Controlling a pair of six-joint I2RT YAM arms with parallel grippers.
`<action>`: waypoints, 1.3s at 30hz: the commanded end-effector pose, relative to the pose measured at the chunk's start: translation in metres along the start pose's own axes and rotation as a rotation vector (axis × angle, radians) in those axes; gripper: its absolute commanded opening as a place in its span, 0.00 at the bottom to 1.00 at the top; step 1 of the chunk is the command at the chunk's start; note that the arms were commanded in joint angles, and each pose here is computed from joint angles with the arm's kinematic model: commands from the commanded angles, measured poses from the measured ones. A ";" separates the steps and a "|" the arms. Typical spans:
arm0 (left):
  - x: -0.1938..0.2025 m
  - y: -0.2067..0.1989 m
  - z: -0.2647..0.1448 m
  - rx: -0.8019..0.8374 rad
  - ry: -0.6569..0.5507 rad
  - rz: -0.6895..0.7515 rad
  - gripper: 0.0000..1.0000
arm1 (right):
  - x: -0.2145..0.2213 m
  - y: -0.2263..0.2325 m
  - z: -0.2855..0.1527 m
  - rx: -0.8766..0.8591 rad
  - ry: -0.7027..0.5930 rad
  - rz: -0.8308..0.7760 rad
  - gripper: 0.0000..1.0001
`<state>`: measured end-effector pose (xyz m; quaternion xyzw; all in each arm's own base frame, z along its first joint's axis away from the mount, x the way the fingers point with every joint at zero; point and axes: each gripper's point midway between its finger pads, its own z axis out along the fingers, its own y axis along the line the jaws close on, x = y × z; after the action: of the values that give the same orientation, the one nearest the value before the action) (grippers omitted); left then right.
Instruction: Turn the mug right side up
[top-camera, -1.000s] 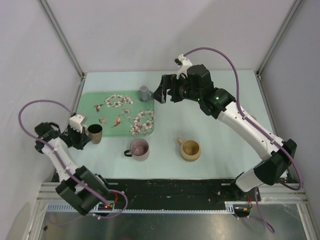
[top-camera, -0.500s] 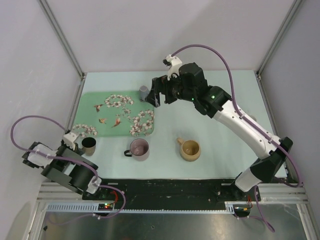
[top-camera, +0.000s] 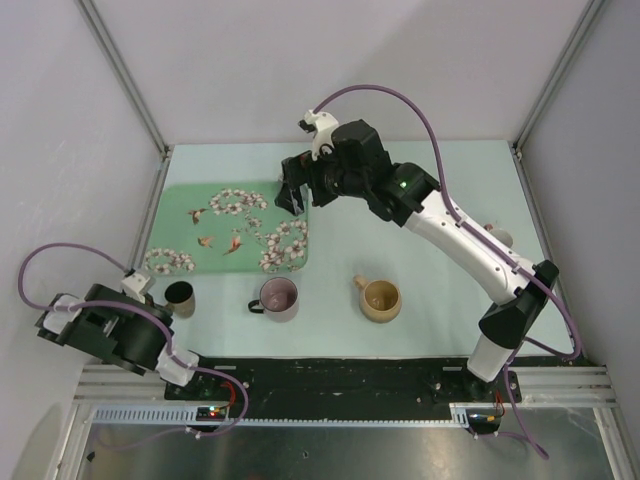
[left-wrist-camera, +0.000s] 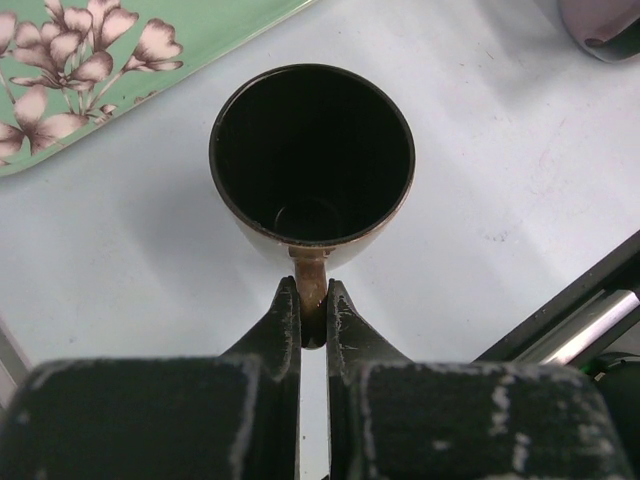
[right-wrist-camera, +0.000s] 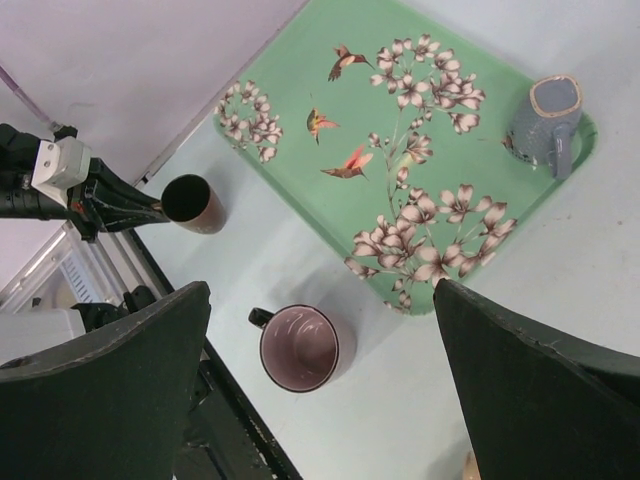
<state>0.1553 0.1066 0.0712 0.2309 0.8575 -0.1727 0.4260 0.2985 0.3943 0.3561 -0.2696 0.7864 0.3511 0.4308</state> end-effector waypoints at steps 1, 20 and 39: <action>0.007 -0.003 -0.007 0.072 0.050 0.234 0.00 | -0.018 0.006 -0.007 -0.005 -0.045 -0.039 0.99; -0.011 0.018 -0.037 -0.038 0.162 0.270 0.93 | -0.014 -0.002 -0.007 0.018 -0.023 -0.039 0.99; -0.233 0.005 0.043 -0.079 0.218 0.268 0.98 | 0.028 -0.136 -0.045 0.195 0.014 0.105 1.00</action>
<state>0.2660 0.0585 0.2105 0.3784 0.8426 -0.0906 0.3723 0.3616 0.3012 0.2706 -0.1981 0.8614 0.2720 0.3805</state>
